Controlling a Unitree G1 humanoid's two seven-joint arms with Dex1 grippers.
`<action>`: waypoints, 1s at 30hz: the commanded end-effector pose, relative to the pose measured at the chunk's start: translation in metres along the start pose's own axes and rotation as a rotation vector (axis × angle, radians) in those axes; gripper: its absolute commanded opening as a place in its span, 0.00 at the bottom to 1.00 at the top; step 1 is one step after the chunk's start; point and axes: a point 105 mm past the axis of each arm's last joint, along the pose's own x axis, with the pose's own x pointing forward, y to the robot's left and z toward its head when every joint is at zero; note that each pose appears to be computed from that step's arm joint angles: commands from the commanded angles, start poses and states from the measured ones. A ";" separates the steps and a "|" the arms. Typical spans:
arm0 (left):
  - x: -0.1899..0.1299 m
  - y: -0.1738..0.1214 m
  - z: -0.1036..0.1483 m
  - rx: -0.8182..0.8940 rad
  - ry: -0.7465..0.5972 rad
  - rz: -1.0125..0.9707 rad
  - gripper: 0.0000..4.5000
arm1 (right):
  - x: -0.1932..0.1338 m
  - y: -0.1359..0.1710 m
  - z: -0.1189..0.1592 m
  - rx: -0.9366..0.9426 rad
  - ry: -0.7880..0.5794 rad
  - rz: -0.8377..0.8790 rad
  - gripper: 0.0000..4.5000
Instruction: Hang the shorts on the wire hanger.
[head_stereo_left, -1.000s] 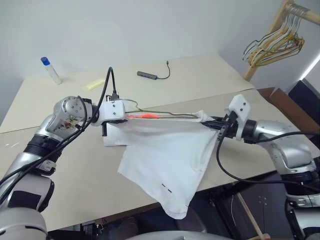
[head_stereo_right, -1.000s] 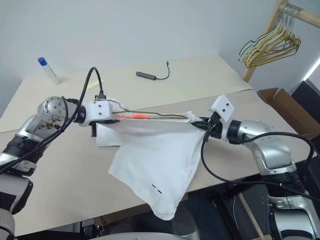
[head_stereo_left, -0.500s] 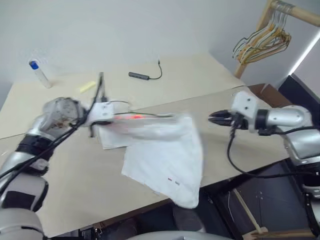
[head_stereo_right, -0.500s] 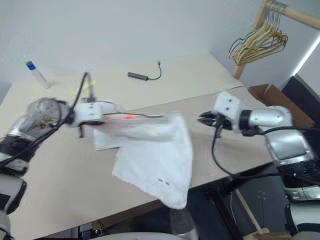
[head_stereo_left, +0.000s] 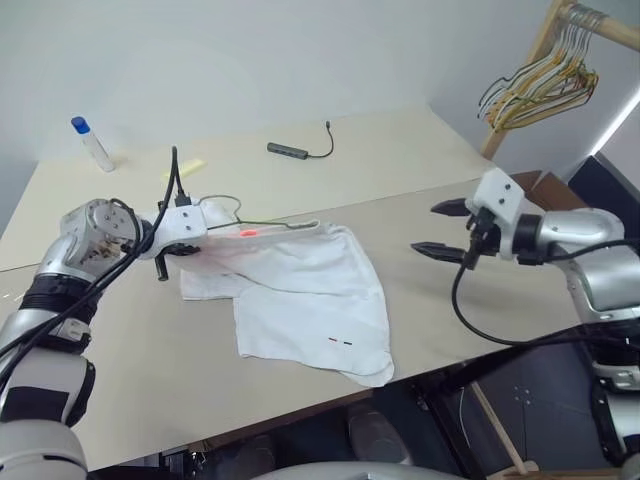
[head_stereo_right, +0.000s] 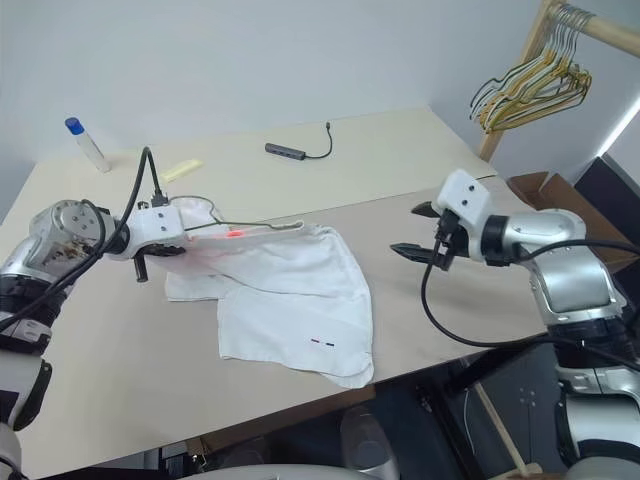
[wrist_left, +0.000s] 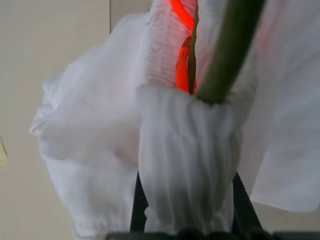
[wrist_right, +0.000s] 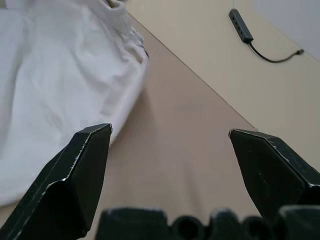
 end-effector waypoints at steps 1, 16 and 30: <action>-0.017 0.020 0.028 0.048 -0.104 0.061 0.00 | 0.011 -0.004 0.022 -0.028 0.014 0.033 0.99; -0.021 0.025 0.054 0.099 -0.182 0.066 0.00 | 0.074 0.001 0.027 -0.076 0.160 0.185 0.80; -0.017 0.014 0.049 0.103 -0.172 0.026 0.00 | 0.057 -0.008 0.025 0.008 0.127 0.166 0.01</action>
